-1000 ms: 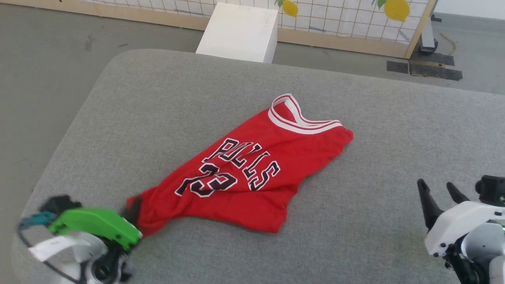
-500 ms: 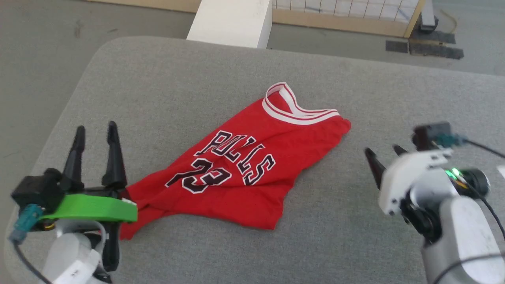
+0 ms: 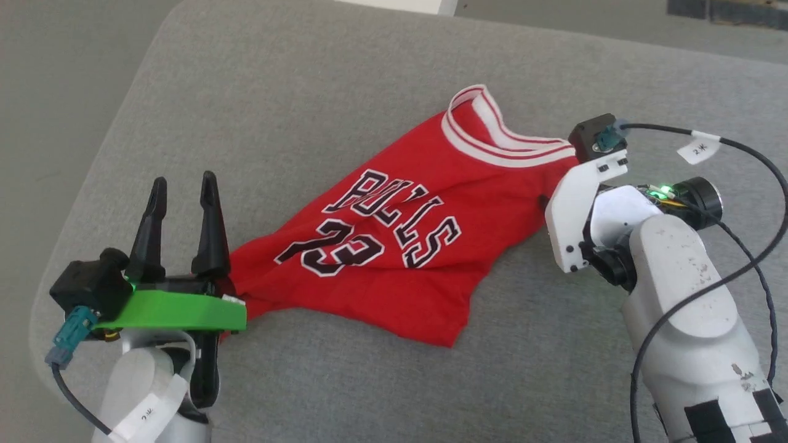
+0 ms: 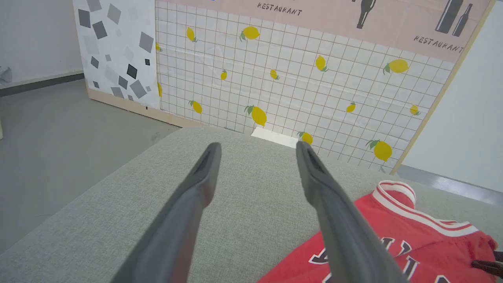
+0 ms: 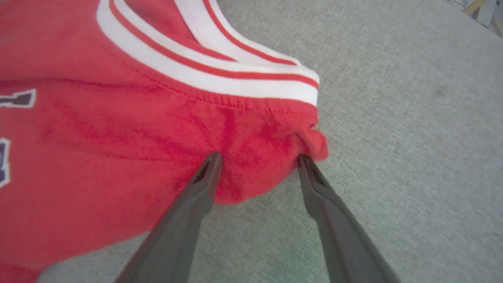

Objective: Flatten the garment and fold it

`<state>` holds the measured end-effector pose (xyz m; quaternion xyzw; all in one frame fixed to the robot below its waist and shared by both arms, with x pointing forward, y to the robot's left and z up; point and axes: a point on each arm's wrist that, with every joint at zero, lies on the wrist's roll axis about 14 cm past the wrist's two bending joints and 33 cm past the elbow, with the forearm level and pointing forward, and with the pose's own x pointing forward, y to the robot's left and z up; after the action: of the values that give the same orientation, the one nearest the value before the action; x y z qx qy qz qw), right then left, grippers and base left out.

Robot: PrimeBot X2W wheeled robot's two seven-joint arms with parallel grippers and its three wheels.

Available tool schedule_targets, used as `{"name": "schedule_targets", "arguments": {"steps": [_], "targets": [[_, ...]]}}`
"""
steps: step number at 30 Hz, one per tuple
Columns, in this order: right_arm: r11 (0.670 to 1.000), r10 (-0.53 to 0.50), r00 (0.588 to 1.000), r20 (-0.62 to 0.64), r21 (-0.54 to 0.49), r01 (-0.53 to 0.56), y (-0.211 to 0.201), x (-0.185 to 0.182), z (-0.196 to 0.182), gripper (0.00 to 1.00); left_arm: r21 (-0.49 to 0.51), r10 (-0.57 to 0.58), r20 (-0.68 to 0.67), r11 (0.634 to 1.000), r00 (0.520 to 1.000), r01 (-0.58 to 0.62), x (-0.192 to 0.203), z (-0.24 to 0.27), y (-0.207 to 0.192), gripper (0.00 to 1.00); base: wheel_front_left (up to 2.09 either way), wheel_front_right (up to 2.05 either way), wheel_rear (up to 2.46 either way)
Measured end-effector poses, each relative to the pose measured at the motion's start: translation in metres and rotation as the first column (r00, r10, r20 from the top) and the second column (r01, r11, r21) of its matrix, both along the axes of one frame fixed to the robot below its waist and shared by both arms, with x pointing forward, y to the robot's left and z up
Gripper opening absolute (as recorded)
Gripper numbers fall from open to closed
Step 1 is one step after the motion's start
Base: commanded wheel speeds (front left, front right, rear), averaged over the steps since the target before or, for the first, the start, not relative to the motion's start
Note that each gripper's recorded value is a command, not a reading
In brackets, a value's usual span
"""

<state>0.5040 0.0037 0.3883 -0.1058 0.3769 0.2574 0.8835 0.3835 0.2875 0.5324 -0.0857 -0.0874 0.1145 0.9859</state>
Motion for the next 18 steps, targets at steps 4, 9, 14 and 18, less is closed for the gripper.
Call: {"name": "schedule_targets", "arguments": {"steps": [4, 9, 14, 18], "targets": [[0.999, 0.047, 0.999, -0.022, -0.013, -0.047, 0.016, 0.003, -0.014, 1.00, 0.001, 0.026, -0.014, 1.000, 1.000, -0.026, 0.000, -0.005, 0.007, 1.00, 0.00, 0.00, 0.00], [0.998, 0.057, 0.998, -0.022, 0.031, -0.057, 0.029, 0.009, -0.018, 0.00, 0.004, 0.047, -0.043, 0.999, 0.998, -0.047, -0.003, -0.013, 0.012, 1.00, 0.00, 0.00, 0.00], [0.992, 0.019, 0.999, 0.048, 0.122, -0.025, 0.030, 0.016, 0.000, 0.00, -0.006, 0.035, -0.036, 0.999, 0.999, -0.036, -0.002, -0.012, 0.008, 1.00, 0.00, 0.00, 0.00], [0.973, -0.092, 0.975, 0.204, 0.226, 0.045, 0.007, 0.032, 0.047, 0.00, -0.013, 0.007, -0.009, 1.000, 1.000, -0.007, 0.001, -0.005, 0.000, 1.00, 0.00, 0.00, 0.00]]}}
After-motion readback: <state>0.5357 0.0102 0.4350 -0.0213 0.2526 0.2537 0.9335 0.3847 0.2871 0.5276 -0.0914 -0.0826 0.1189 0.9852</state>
